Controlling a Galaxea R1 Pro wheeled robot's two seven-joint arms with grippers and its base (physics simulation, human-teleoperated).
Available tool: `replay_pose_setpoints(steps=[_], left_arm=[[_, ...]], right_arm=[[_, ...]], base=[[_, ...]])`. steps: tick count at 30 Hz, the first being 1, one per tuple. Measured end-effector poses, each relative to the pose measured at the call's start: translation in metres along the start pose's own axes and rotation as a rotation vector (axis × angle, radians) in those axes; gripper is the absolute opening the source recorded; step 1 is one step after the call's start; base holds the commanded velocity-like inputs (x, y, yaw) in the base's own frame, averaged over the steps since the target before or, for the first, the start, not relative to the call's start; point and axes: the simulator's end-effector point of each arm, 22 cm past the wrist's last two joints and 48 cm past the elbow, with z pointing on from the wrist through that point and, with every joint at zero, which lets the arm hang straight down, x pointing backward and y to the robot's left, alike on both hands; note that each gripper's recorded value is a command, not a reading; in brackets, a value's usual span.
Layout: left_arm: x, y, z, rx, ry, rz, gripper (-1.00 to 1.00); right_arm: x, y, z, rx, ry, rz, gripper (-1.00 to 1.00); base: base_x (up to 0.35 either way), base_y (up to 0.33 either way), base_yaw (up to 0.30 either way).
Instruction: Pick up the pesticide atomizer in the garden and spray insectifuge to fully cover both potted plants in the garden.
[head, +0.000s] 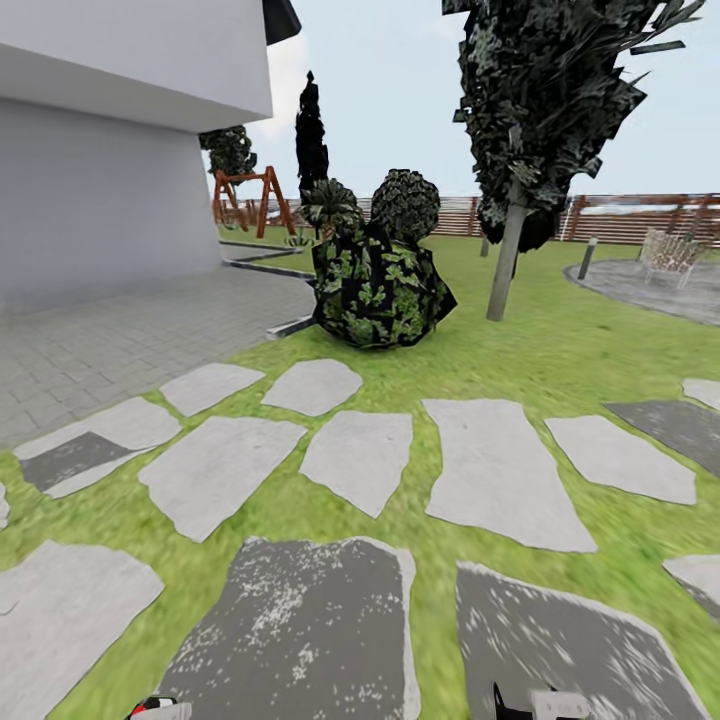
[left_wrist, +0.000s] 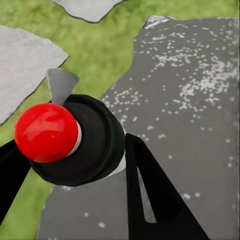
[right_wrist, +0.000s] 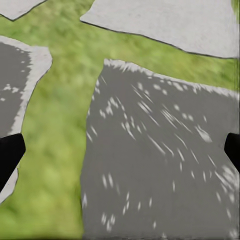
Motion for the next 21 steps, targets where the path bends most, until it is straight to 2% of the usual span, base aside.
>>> replay_pose_setpoints(steps=[11,21], left_arm=[[0.001,0.011,0.0,-0.037,0.005,-0.035,-1.0],[0.0,0.01,0.0,-0.03,0.001,-0.032,-1.0]], right_arm=[[0.0,0.0,0.0,0.0,0.0,0.0,1.0],[0.0,0.0,0.0,0.0,0.0,0.0,1.0]], base=[[0.0,0.0,-0.267],[0.0,0.0,-0.267]])
